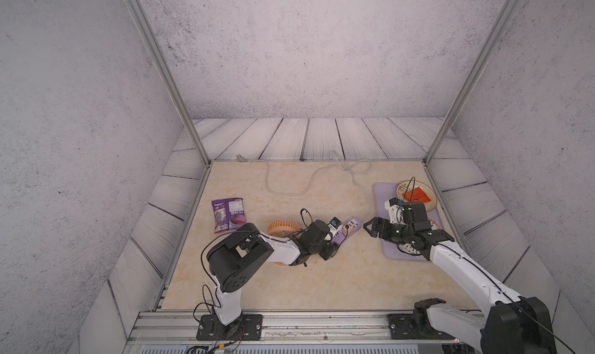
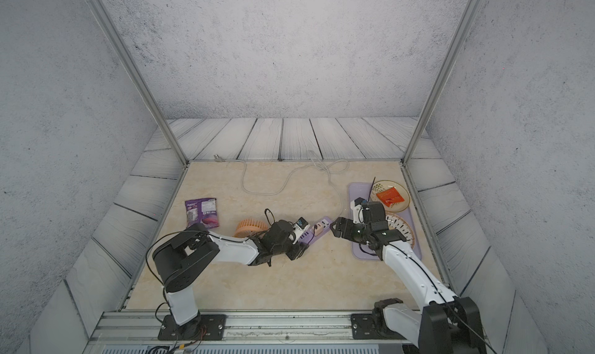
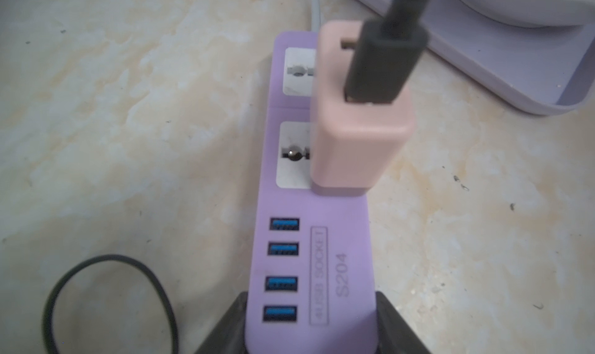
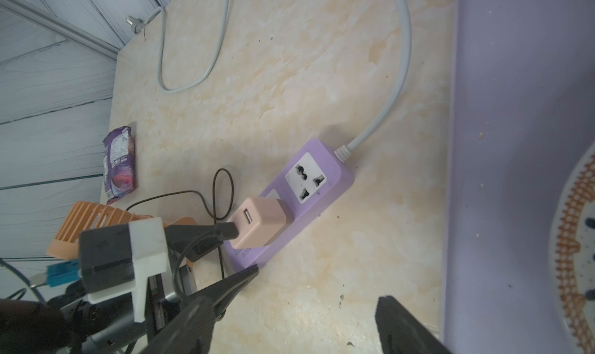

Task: Unplug the desk fan from the power strip
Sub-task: Adjust the socket at the center of the board.

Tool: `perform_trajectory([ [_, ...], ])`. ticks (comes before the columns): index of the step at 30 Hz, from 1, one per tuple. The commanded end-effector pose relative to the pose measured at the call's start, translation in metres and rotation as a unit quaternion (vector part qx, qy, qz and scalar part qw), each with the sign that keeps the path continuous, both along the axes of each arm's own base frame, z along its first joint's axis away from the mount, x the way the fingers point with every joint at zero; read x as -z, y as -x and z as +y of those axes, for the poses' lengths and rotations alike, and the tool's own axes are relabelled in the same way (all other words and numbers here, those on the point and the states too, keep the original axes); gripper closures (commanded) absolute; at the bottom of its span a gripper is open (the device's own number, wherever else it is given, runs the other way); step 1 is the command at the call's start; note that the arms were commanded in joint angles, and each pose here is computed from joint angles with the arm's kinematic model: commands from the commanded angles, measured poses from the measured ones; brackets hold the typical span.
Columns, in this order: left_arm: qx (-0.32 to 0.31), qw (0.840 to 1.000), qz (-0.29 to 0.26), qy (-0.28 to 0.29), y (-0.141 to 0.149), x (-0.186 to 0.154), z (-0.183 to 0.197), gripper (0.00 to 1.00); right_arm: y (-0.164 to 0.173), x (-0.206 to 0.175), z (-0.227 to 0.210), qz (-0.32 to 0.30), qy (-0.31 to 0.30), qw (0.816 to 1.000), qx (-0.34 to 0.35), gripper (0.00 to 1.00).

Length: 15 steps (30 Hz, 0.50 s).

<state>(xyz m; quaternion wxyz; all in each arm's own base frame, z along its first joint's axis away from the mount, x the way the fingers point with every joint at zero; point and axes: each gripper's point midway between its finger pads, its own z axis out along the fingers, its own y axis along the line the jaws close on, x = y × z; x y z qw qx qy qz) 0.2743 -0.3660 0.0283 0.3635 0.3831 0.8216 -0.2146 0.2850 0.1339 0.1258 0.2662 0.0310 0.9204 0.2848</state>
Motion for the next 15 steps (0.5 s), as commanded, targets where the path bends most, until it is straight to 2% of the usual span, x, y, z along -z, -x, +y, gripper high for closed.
perform_trajectory([
  [1, -0.001, 1.0, -0.02, 0.01, -0.003, -0.009, -0.001, 0.5, 0.001, 0.006, 0.004, 0.005, 0.032, 0.999, -0.017, 0.17],
  [9, -0.006, 0.999, -0.033, 0.013, -0.006, -0.013, -0.001, 0.37, 0.001, 0.011, 0.011, 0.002, 0.036, 0.999, -0.027, 0.17],
  [15, -0.002, 0.999, -0.041, 0.023, -0.006, -0.01, -0.002, 0.36, 0.001, 0.02, 0.011, -0.001, 0.045, 0.998, -0.031, 0.16],
])
